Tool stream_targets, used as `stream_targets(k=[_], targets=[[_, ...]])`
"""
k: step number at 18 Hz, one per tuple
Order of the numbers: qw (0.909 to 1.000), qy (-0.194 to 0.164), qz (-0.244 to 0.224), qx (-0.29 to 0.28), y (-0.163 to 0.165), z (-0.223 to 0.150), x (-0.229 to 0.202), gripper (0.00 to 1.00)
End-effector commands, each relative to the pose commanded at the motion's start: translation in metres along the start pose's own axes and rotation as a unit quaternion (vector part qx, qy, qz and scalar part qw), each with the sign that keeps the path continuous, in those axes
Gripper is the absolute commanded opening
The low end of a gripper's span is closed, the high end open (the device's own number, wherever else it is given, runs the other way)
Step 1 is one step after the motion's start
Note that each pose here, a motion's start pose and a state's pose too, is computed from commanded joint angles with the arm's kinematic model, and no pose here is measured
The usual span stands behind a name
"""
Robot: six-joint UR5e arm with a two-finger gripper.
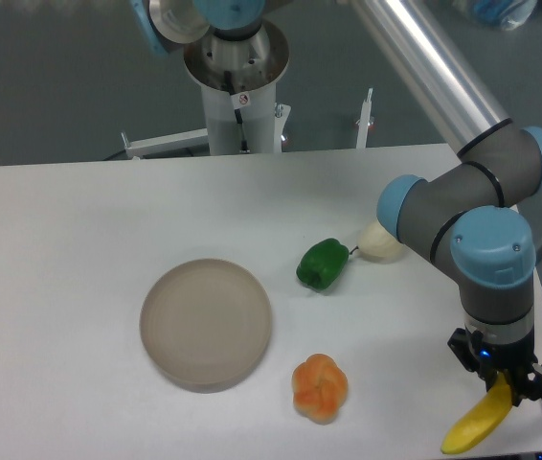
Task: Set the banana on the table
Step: 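Lift the held yellow banana up with the gripper, then carry the banana toward the green pepper and lower it to the table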
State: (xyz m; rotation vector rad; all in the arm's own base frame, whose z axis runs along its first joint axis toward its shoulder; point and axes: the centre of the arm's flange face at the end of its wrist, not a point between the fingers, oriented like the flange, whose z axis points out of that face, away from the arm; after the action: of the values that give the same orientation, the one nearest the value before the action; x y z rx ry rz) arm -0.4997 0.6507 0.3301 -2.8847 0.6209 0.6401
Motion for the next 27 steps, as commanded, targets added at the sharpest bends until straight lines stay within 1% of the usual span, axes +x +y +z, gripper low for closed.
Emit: stream_targets(k=[4,9,10,11,12,13,15,16,18,19,20,21,24,25,26,27], targets=[[1.0,-0.003,0.0,0.001,0.0,-0.006,-0.001,0.26],[1.0,0.002,0.003,-0.003,0.005,-0.012,0.002,0.26],[1.0,0.007,0.003,-0.005,0.015,-0.02,0.007,0.26],[0.9998,0.017,-0.004,-0.006,0.034,-0.023,0.011,0.26],[0.9998,0.022,0.002,0.003,0.049,-0.029,0.011,0.26],[0.9995,0.025,0.016,0.008,0.051,-0.031,0.013,0.26],[0.9992,0.029,0.026,0.005,0.072,-0.036,0.014,0.26],[0.9989,0.035,0.03,0.003,0.081,-0.035,0.016,0.25],[0.9964,0.071,0.043,0.018,0.102,-0.033,0.02,0.25],[0.9944,0.086,0.053,0.033,0.116,-0.037,0.022,0.25],[0.9928,0.099,0.058,0.034,0.135,-0.033,0.03,0.25],[0.9921,0.108,0.054,0.032,0.149,-0.029,0.037,0.25],[0.9898,0.132,0.045,0.029,0.155,-0.013,0.063,0.25],[0.9892,0.138,0.04,0.028,0.152,-0.009,0.068,0.25],[0.9894,0.141,0.024,0.026,0.148,-0.007,0.07,0.25],[0.9893,0.144,-0.004,0.022,0.145,-0.003,0.072,0.25]])
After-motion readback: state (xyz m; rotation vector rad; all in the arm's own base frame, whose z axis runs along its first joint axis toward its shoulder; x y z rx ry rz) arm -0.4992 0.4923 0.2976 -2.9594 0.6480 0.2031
